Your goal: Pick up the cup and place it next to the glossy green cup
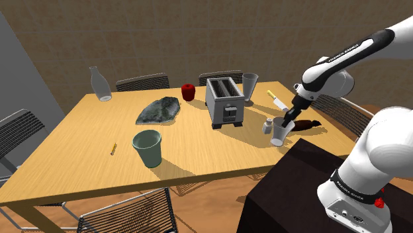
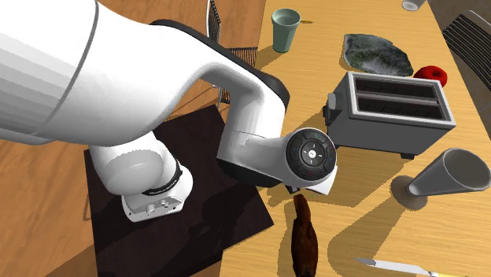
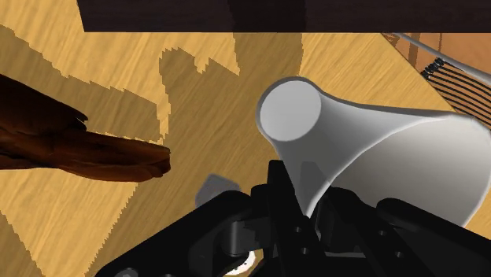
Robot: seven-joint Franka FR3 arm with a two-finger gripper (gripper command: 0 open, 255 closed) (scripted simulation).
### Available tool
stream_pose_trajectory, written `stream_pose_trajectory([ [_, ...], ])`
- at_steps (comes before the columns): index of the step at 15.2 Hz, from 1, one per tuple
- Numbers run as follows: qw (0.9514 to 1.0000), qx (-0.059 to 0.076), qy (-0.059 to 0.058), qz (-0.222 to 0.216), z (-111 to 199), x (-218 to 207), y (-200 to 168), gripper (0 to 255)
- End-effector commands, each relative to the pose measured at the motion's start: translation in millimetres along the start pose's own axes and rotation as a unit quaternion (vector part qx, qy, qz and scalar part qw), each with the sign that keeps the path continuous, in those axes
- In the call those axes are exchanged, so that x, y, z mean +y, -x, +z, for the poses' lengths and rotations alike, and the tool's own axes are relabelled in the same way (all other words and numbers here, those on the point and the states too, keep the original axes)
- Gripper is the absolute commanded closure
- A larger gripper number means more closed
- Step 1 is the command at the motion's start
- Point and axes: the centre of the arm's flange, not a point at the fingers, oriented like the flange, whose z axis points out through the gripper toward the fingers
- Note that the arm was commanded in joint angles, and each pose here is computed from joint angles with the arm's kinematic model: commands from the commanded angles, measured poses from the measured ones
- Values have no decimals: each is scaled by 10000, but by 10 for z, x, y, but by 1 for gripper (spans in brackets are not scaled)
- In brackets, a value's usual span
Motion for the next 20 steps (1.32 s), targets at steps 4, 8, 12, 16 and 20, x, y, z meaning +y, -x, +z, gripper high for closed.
stream_pose_trajectory([
  [4,10000,-3,5,1,-258,-65,-32,255],
  [8,10000,-3,5,1,-460,-121,-64,255],
  [12,10000,-3,5,1,-661,-178,-95,255],
  [16,10000,-3,5,1,-862,-234,-126,255],
  [20,10000,-3,5,1,-1063,-291,-158,255],
])
